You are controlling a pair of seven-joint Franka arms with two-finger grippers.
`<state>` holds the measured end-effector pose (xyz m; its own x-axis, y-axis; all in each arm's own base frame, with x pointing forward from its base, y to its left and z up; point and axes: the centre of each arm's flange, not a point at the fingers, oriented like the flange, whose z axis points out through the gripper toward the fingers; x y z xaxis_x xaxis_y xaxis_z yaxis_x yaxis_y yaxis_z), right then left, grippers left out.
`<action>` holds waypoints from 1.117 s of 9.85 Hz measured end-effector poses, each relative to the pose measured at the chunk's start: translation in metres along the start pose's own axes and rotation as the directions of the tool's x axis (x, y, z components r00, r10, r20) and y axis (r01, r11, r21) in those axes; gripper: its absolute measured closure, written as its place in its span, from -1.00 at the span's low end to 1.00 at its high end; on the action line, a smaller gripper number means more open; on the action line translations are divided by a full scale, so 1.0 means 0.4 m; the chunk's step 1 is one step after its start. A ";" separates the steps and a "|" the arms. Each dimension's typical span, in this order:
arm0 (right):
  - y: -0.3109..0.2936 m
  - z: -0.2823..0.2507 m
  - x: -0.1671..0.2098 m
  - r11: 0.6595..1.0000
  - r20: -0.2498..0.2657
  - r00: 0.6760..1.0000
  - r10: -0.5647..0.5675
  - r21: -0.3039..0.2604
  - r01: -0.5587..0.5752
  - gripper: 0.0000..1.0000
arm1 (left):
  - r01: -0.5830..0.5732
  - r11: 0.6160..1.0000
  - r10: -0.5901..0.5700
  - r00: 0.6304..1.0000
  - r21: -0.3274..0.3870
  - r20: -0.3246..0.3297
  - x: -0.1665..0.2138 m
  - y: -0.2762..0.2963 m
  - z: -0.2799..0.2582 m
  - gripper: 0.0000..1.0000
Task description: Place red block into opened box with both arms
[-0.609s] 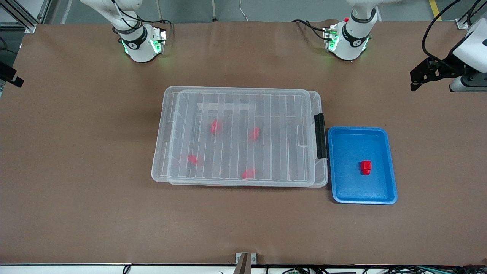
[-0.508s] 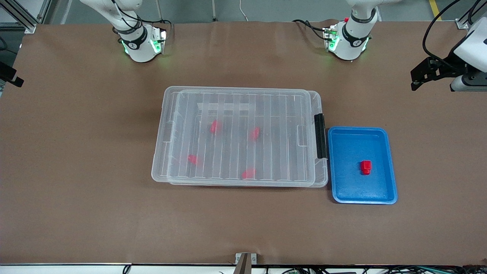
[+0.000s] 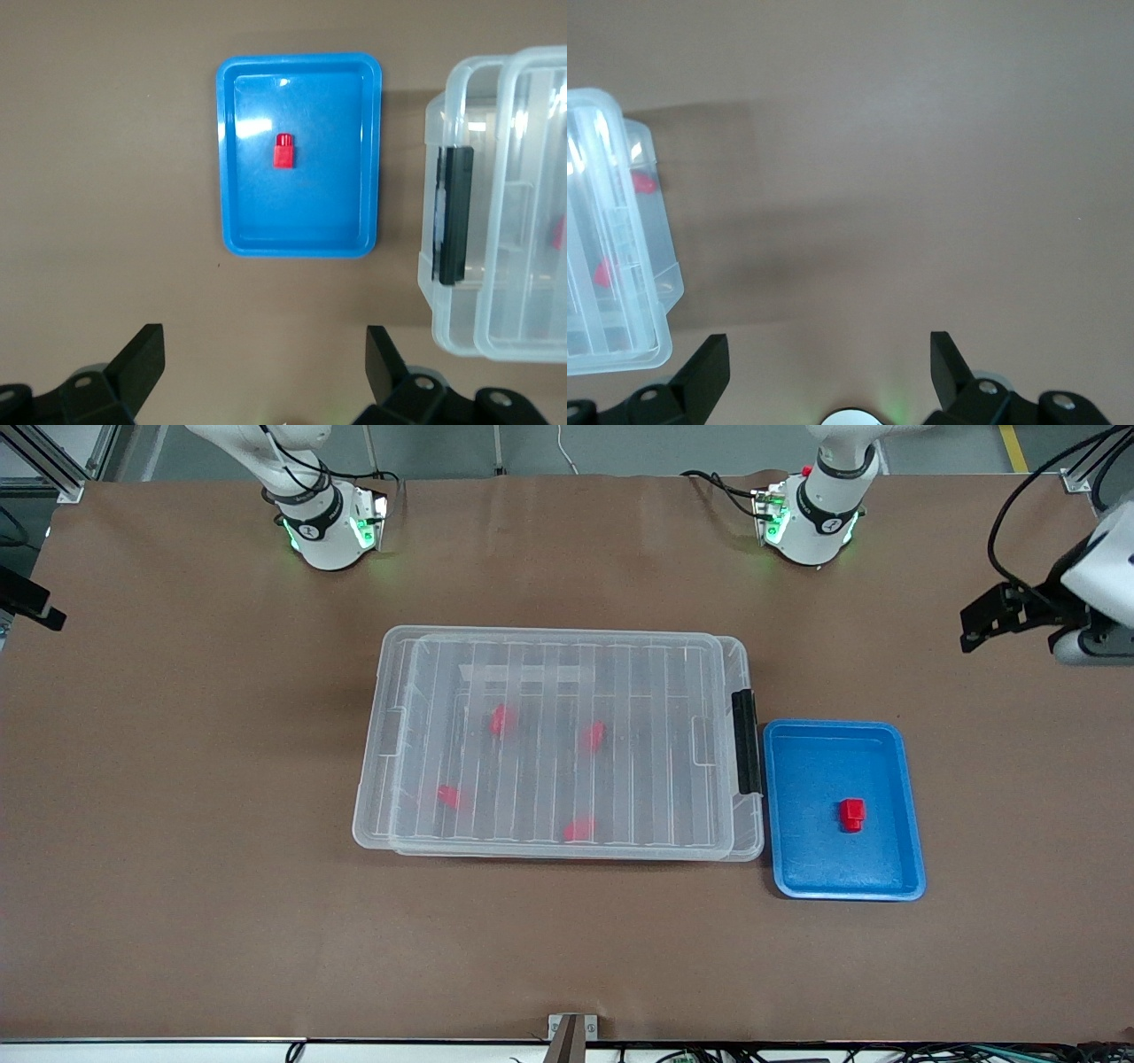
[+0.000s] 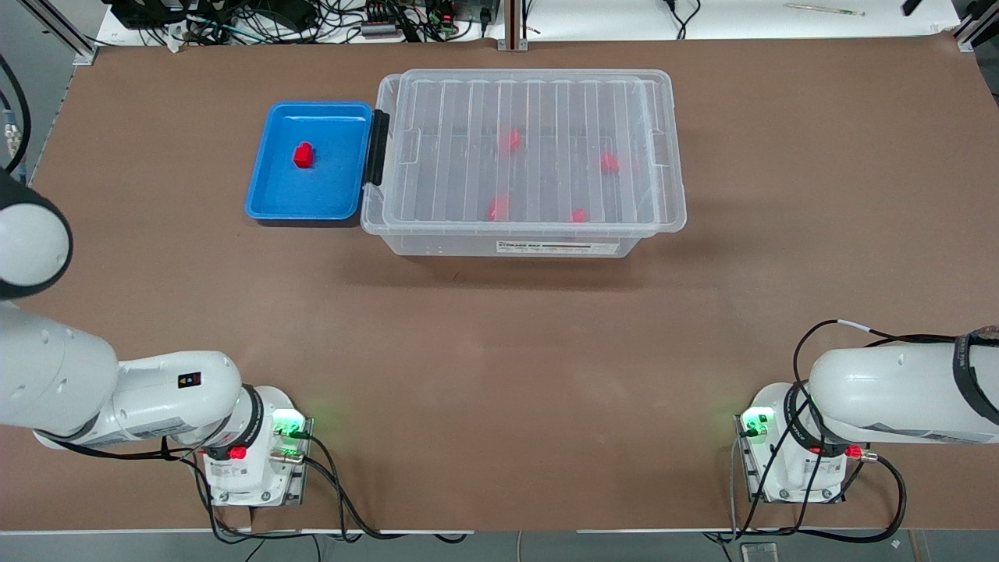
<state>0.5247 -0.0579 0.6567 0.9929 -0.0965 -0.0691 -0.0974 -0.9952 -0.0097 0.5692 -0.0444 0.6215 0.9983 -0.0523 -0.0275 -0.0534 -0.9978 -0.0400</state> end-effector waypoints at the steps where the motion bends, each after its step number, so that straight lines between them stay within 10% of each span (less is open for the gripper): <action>1: -0.079 0.021 0.011 0.998 0.017 0.998 -0.058 -0.004 0.058 -1.00 | 0.018 1.000 -0.018 1.000 -0.015 0.012 0.054 -0.035 0.080 -1.00; 4: -0.335 0.172 0.071 0.993 0.077 0.991 -0.113 -0.011 0.114 -1.00 | 0.063 0.997 -0.059 0.992 -0.032 0.116 0.155 -0.133 0.342 -1.00; 11: -0.573 0.714 0.183 0.987 0.077 0.985 -0.157 -0.019 0.158 -1.00 | 0.076 0.993 -0.066 0.992 -0.091 0.106 0.227 -0.094 0.829 -0.91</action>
<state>0.6005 0.1678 0.3688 0.9877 0.0621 -0.1435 0.0624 -0.9980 -0.0019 0.6533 0.0021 0.2891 0.9913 0.0187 -0.1302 0.0253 -0.9985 0.0491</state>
